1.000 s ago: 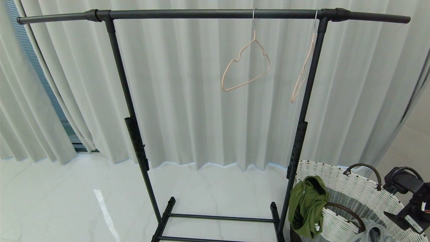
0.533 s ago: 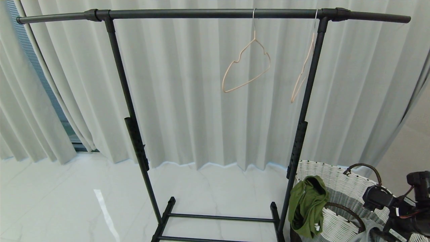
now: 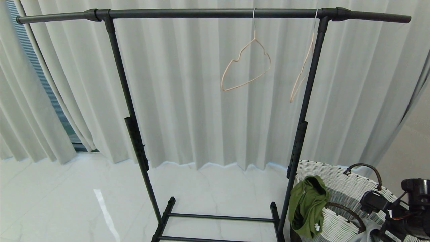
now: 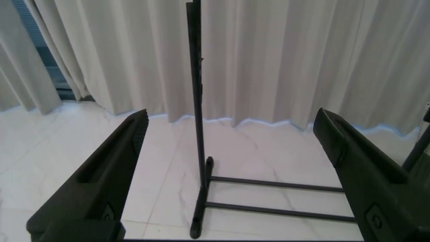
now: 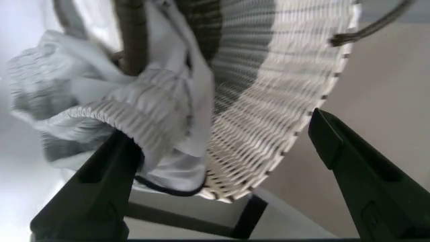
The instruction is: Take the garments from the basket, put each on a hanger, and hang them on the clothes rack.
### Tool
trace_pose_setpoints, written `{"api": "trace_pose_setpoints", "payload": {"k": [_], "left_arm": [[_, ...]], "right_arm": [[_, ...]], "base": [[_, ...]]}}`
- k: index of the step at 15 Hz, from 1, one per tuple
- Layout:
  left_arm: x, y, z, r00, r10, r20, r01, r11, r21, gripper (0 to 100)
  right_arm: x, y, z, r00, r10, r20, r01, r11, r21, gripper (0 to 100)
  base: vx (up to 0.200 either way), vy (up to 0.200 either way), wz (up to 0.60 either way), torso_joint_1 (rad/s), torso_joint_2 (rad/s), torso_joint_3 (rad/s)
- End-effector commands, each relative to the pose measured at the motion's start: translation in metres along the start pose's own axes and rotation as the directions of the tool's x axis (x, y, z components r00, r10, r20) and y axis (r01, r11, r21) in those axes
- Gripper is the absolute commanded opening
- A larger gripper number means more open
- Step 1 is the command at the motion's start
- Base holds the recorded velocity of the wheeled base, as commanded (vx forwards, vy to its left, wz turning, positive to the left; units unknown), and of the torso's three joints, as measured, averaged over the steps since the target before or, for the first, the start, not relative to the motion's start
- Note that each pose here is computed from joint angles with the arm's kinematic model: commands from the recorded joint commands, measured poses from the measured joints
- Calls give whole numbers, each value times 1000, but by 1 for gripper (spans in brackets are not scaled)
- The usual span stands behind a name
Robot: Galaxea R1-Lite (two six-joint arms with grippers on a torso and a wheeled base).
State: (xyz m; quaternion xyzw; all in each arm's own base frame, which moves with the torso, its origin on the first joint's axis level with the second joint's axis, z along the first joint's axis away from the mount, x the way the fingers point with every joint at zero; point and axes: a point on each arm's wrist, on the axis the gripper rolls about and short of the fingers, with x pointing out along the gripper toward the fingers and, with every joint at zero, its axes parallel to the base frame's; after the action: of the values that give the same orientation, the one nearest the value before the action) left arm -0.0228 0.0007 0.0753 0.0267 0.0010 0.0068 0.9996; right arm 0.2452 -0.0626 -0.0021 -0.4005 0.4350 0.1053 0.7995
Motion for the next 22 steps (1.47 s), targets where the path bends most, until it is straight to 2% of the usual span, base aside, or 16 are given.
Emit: {"api": "trace_pose_setpoints", "payload": {"k": [1,4,8,12,13,14,15,16,18,22], "left_arm": [[0,0,0,1000,0,0,0,1000,0,100],[0,0,0,1000,0,0,0,1000,0,100],[0,0,0,1000,0,0,0,1000,0,100],[0,0,0,1000,0,0,0,1000,0,100],[0,0,0,1000,0,-1,0,1000,0,100],[0,0,0,1000,0,0,0,1000,0,100],[0,0,0,1000,0,0,0,1000,0,100],[0,0,0,1000,0,0,0,1000,0,100],[0,0,0,1000,0,0,0,1000,0,100],[0,0,0,1000,0,0,0,1000,0,100]], "right_arm": [[4,2,-2,1000,17,-9,-17,1000,5,0],[-2,-1,0,1000,-21,11,21,1000,8,0],[-44,-13,5,993,-105,55,103,994,44,0],[-130,-37,19,995,-82,53,76,992,98,0],[-163,-44,22,996,-72,51,66,990,124,0],[-194,-47,23,997,-62,48,54,986,158,0],[-210,-47,23,997,-55,47,46,982,182,0],[-242,-43,21,997,-53,55,38,970,241,0],[-269,-36,20,991,-85,106,51,954,296,0],[-297,-31,24,963,-156,221,88,954,288,0]], "base": [[0,0,0,0,0,0],[0,0,0,0,0,0],[0,0,0,0,0,0],[0,0,0,0,0,0],[0,0,0,0,0,0],[0,0,0,0,0,0],[0,0,0,0,0,0],[0,0,0,0,0,0],[0,0,0,0,0,0],[-200,0,0,6,2,2]]}}
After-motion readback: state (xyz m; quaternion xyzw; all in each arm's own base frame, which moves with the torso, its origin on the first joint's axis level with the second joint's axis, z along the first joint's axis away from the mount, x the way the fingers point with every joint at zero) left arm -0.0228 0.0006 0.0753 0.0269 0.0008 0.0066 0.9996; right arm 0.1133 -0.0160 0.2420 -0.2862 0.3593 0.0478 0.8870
